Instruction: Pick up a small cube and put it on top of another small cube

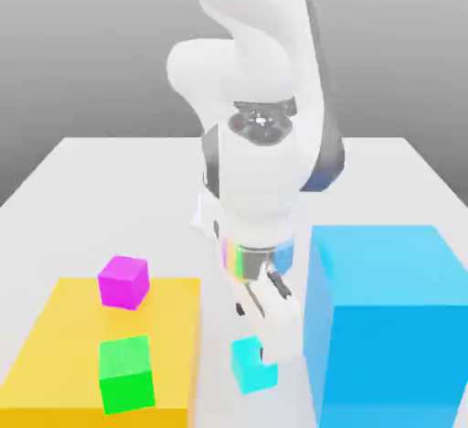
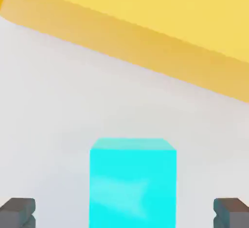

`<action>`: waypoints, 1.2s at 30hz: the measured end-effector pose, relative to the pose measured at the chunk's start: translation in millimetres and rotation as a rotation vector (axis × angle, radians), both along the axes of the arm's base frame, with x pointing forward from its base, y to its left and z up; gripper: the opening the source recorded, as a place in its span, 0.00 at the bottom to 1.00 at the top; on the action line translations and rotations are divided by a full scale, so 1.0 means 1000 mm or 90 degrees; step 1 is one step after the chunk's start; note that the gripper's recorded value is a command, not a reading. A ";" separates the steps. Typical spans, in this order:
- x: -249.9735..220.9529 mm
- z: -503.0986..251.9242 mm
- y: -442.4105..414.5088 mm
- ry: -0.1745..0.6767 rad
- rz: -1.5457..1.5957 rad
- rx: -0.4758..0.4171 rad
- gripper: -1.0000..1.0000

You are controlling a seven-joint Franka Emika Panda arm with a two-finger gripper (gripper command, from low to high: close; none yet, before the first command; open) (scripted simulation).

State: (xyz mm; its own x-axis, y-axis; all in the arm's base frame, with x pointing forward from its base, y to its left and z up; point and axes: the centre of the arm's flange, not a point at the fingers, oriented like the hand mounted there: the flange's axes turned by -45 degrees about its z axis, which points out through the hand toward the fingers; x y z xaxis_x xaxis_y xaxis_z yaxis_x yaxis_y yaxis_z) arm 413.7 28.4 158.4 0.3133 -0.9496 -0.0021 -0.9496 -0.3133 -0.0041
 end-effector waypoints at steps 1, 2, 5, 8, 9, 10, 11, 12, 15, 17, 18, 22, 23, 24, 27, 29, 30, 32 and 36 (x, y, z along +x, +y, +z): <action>-0.001 -0.011 0.000 0.001 0.000 0.000 0.50; -0.002 -0.022 0.000 0.001 0.000 -0.001 0.00; -0.001 -0.022 0.000 0.001 0.000 -0.001 0.00; -0.002 -0.027 0.000 0.000 0.000 -0.001 0.00; -0.002 -0.024 0.000 0.000 0.000 -0.001 0.00; -0.001 -0.017 0.000 0.000 -0.001 0.000 0.00; 0.000 -0.008 0.000 -0.001 -0.001 0.000 0.00; 0.000 0.002 0.000 -0.001 -0.001 0.000 0.00; 0.000 0.033 0.000 0.000 -0.002 -0.001 0.00; 0.019 0.055 -0.003 -0.007 -0.038 0.006 0.00; 0.030 0.065 -0.009 -0.010 -0.066 0.010 0.00; 0.074 0.102 -0.041 -0.020 -0.188 0.036 0.00; 0.084 0.112 -0.050 -0.022 -0.218 0.044 0.00; 0.094 0.123 -0.060 -0.025 -0.248 0.053 0.00; 0.118 0.147 -0.101 -0.028 -0.350 0.075 0.00; 0.127 0.144 -0.150 -0.024 -0.438 0.071 0.00; 0.128 0.141 -0.175 -0.022 -0.479 0.067 0.00; 0.126 0.133 -0.225 -0.018 -0.560 0.056 0.00; 0.105 0.089 -0.325 -0.004 -0.714 0.015 0.00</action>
State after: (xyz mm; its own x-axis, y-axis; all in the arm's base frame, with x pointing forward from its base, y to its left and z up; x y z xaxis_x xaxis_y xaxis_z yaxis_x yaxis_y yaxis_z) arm 518.6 -296.9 247.2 -0.7187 -0.6948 -0.0247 -0.6950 0.7190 -0.0045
